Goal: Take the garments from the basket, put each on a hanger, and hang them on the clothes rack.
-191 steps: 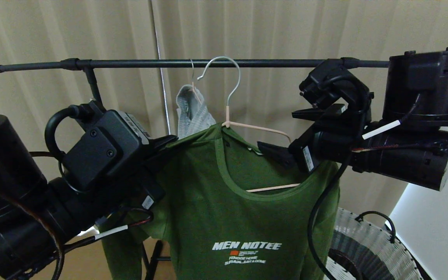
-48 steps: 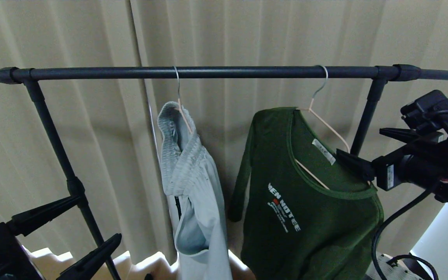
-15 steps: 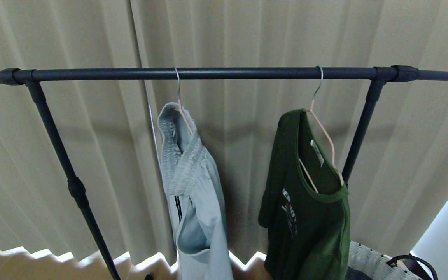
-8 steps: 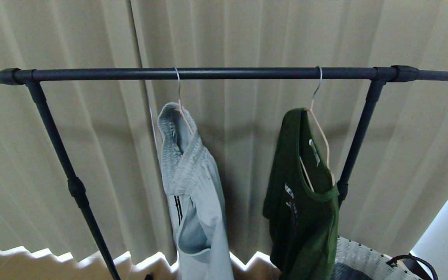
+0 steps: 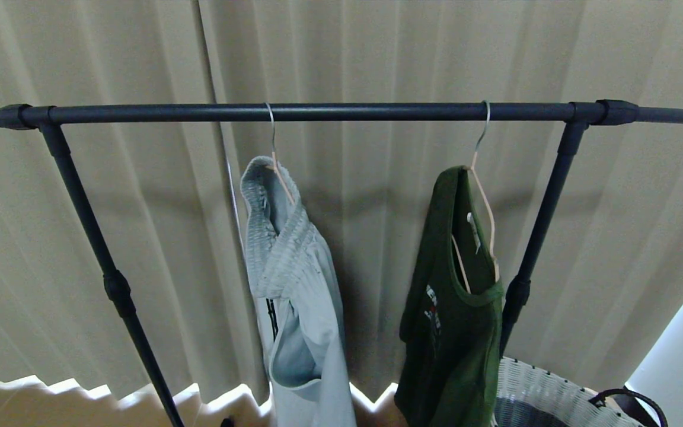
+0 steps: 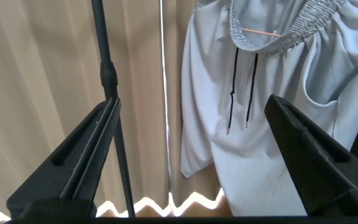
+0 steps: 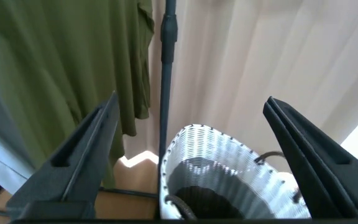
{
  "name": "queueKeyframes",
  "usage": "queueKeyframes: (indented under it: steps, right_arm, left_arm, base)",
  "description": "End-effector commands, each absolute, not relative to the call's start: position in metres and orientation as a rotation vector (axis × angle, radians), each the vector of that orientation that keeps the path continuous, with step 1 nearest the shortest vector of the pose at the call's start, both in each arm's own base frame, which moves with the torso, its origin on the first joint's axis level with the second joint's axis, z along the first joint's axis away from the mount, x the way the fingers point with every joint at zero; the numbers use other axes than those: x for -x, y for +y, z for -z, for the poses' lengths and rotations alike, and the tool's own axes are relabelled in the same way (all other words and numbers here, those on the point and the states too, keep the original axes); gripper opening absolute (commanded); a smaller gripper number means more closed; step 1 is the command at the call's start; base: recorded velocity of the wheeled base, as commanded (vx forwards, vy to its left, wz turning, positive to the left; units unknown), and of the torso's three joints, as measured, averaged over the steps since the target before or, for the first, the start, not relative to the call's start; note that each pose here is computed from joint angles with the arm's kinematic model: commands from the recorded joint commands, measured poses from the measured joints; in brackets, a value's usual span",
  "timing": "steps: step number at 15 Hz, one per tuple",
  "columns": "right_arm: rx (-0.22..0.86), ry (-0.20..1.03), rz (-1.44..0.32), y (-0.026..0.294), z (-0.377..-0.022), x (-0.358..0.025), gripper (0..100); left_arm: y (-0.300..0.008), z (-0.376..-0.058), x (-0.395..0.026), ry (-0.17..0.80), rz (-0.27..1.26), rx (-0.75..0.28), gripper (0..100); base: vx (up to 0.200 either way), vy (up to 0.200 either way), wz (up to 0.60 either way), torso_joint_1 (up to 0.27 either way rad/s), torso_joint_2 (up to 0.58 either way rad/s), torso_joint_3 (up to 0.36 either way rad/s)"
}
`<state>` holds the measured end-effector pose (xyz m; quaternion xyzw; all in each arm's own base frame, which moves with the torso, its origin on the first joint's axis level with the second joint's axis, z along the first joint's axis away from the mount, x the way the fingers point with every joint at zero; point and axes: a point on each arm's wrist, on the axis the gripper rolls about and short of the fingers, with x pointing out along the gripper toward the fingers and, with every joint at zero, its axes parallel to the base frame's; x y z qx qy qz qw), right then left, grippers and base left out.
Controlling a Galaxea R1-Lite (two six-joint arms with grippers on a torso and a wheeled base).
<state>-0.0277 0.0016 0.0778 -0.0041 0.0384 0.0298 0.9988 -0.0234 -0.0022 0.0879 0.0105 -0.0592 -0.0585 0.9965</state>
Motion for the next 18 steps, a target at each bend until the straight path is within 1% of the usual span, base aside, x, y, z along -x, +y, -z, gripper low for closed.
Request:
queueKeyframes:
  steps: [1,3,18]
  right_arm:
    - [0.020,0.074,-0.062,0.0016,-0.0778,0.0278,100]
    - [0.036,0.074,-0.064,0.0016,-0.0778,0.0278,100]
    - [-0.010,0.074,-0.018,0.0006,-0.0777,0.0276,100]
  left_arm:
    - [-0.0022,-0.0881,0.0235,-0.120,0.117,-0.017,100]
    - [-0.0021,-0.0881,0.0234,-0.120,0.113,-0.006,100]
    - [-0.0021,-0.0880,0.0236,-0.121,0.113,-0.007,100]
  base:
    - [0.000,0.000,0.00,0.000,0.00,0.000]
    - [0.000,0.000,0.00,0.000,0.00,0.000]
    - [0.000,0.000,0.00,0.000,0.00,0.000]
